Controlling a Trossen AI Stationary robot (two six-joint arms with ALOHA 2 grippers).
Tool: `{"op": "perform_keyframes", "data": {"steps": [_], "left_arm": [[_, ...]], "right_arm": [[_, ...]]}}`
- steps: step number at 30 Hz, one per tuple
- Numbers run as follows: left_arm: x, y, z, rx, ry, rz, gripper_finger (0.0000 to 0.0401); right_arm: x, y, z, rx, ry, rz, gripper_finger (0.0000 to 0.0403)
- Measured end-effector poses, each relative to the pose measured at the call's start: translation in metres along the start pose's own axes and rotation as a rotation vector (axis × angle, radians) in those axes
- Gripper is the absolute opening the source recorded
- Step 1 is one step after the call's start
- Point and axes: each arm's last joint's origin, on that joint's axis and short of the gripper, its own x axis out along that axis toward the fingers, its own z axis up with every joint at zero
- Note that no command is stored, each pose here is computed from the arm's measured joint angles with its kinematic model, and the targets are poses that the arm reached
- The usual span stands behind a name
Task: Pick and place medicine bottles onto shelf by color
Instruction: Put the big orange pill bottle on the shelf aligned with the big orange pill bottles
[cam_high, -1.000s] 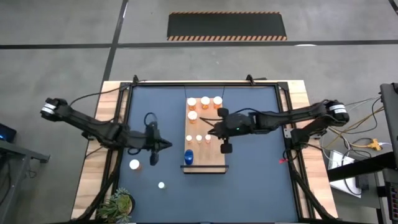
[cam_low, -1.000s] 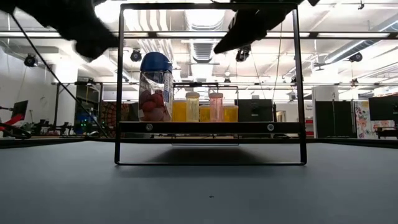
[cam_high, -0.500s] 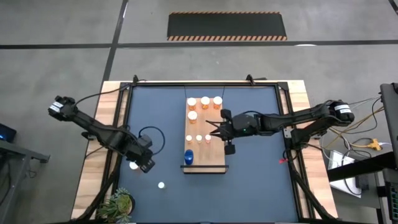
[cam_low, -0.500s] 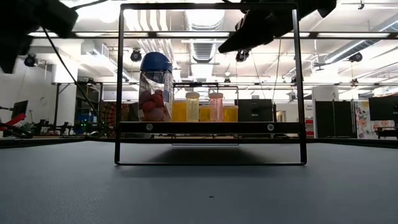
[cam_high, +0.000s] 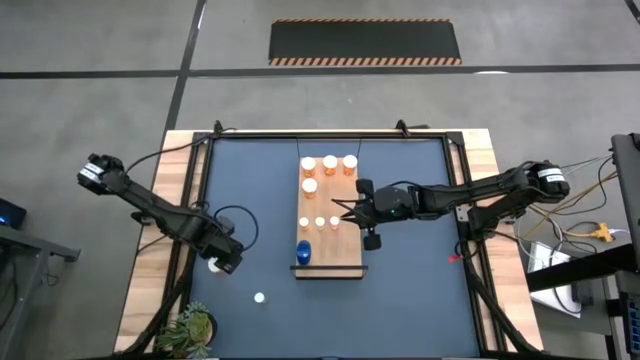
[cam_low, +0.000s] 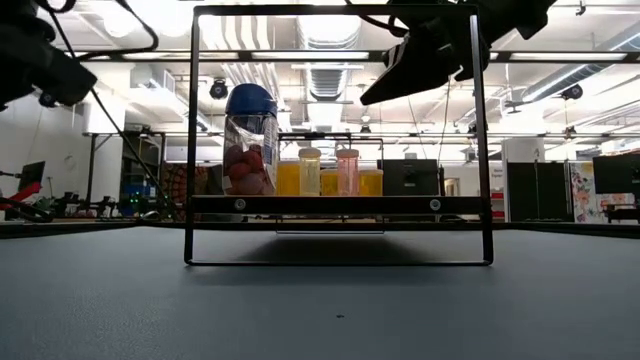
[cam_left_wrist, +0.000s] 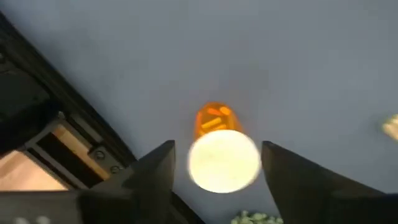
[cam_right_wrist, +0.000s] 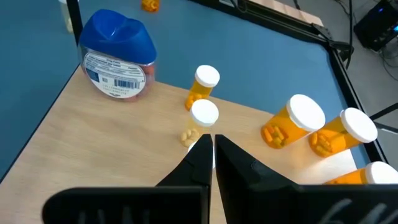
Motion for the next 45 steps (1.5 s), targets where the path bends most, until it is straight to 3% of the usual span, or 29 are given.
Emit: {"op": "perform_keyframes", "data": {"steps": [7,18,25,45], "left_arm": [[0.003,0.002,-0.002,-0.016,0.026,0.016,0.0261],[0.008,0.003,-0.008,-0.036,0.027,0.024,0.0263],[0.019,-0.002,-0.007,-0.032,0.025,-0.050,0.0263],[0.013,-0.001,-0.008,-0.021,0.029,-0.017,0.0263]], "right_arm": [[0.000,0.000,0.000,-0.006,0.000,0.000,0.0008],[0.000,0.000,0.000,-0.006,0.000,0.001,0.0008],[0.000,0.000,0.000,-0.001,0.000,0.002,0.0009],[0.000,0.000,0.000,0.009,0.000,0.002,0.0009]]}}
